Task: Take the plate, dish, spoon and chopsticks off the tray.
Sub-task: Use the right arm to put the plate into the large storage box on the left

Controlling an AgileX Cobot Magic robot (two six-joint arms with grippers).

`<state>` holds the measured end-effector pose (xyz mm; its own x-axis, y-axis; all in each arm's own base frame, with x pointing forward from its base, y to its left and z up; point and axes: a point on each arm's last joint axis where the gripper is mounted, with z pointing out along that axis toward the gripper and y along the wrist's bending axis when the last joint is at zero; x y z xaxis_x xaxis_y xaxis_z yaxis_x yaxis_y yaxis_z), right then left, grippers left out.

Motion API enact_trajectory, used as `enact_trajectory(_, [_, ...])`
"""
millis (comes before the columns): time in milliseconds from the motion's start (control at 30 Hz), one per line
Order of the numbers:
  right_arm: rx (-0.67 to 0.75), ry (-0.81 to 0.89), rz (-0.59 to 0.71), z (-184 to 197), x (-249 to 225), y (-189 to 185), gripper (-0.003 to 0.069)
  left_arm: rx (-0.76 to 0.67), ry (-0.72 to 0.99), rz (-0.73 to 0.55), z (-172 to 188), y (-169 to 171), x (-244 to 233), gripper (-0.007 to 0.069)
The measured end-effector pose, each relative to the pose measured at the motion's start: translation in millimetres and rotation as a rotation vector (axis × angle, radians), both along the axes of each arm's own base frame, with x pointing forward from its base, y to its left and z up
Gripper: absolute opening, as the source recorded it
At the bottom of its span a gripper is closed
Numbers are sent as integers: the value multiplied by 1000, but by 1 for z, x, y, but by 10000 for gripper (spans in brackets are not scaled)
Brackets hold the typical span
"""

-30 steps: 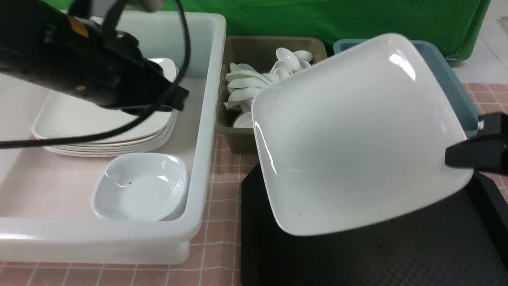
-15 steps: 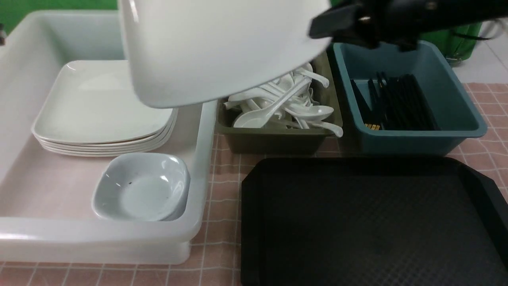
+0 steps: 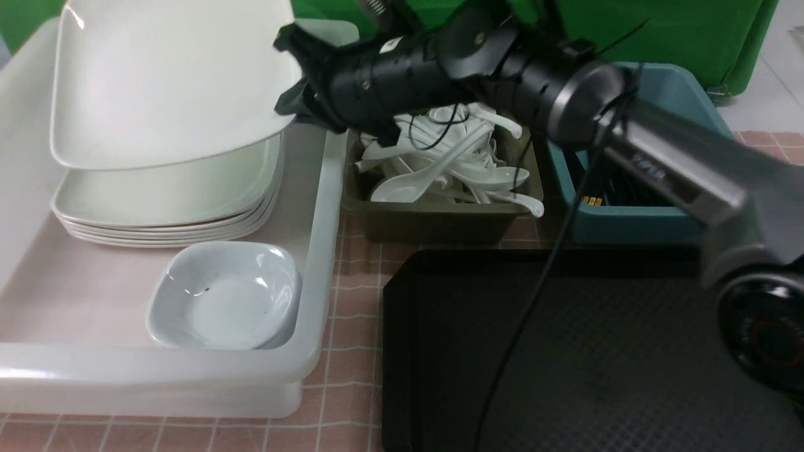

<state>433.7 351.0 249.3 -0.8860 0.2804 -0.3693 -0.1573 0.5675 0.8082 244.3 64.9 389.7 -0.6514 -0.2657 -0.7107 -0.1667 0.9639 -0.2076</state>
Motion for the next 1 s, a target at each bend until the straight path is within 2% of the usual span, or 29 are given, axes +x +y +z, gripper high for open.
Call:
enact_trajectory(67, [7, 2, -11, -7, 0, 5, 112, -1, 0, 0, 0, 0, 0, -3])
enact_trajectory(167, [28, -11, -39, -11, 1, 12, 249, 0, -1, -1, 0, 0, 0, -3])
enact_trajectory(233, [35, -9, -45, -12, 1, 13, 310, 1, -2, -1, 0, 0, 0, -3])
enact_trajectory(433, [44, -9, -32, -9, -3, 17, 343, 1, -4, 0, 0, 0, 0, -3])
enact_trajectory(567, [-5, -15, 52, -2, -8, 12, 342, -3, -6, 0, 0, 0, 0, -3])
enact_trajectory(700, [-96, -61, 173, 31, -10, -20, 268, -47, -15, -31, 1, -8, 2, -3])
enact_trajectory(767, [-218, -173, 241, 68, -12, -57, 116, -61, -26, -113, 2, -24, 5, -3])
enact_trajectory(800, [-290, -218, 252, 89, -17, -77, 77, -65, -31, -167, 3, -35, 7, -3])
enact_trajectory(833, [-306, -227, 251, 94, -19, -81, 70, -62, -33, -182, 3, -38, 7, -3])
enact_trajectory(867, [-457, -305, 243, 135, -35, -116, 34, -60, -44, -289, 4, -60, 9, -3])
enact_trajectory(900, [-565, -340, 221, 156, -47, -137, 30, -58, -55, -357, 5, -79, 8, -3])
enact_trajectory(933, [-608, -349, 207, 160, -48, -144, 30, -58, -56, -366, 5, -79, 8, -3])
enact_trajectory(967, [-770, -373, 153, 191, -71, -174, 30, -39, -85, -480, 8, -105, 4, -3])
enact_trajectory(1000, [-856, -391, 113, 209, -86, -191, 30, -24, -110, -538, 11, -117, 0, -3])
